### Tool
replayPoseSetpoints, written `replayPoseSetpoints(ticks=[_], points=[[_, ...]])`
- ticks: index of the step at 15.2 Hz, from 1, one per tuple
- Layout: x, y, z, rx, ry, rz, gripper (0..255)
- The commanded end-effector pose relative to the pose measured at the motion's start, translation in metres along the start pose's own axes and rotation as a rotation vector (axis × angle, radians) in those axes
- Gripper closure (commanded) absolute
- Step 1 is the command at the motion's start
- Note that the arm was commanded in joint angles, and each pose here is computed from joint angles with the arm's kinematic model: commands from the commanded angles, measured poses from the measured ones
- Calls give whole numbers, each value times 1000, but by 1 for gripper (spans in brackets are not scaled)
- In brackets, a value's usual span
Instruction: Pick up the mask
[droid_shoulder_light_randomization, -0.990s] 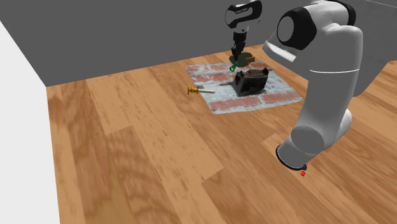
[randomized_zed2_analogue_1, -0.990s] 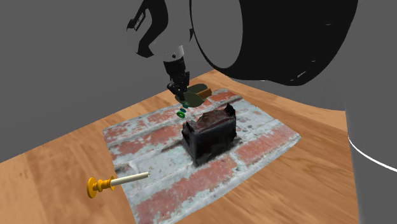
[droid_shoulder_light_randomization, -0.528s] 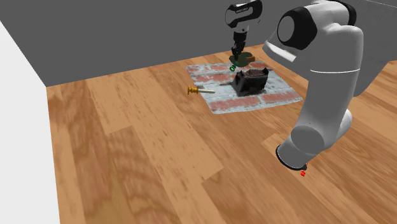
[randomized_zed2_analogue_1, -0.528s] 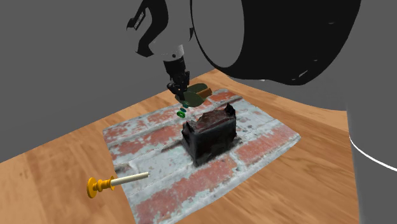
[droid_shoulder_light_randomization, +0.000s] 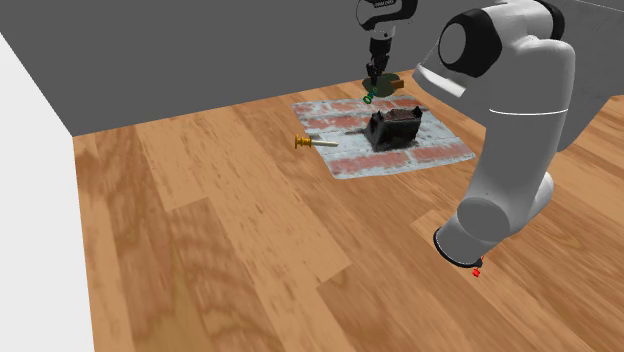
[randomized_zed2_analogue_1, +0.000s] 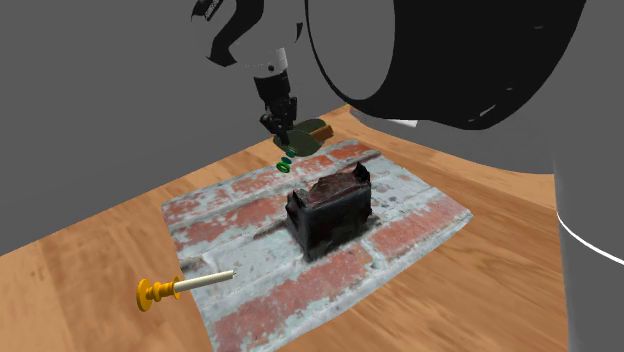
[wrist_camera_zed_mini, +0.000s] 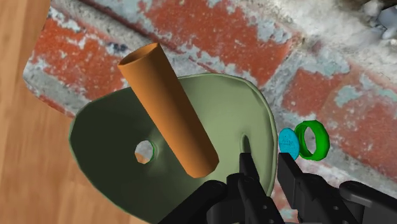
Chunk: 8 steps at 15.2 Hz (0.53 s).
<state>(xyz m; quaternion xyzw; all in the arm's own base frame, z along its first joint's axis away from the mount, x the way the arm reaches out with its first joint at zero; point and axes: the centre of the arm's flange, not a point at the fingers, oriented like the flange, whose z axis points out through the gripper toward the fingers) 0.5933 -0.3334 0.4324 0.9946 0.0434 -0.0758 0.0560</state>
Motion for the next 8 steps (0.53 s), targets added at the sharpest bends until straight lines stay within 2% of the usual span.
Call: replayPoseSetpoints(ticks=[1,6,8], points=[[-3,1,-11,0,0,0,255],[-7,4,-37,0,0,0,255],[-8,4,-37,0,0,0,255]])
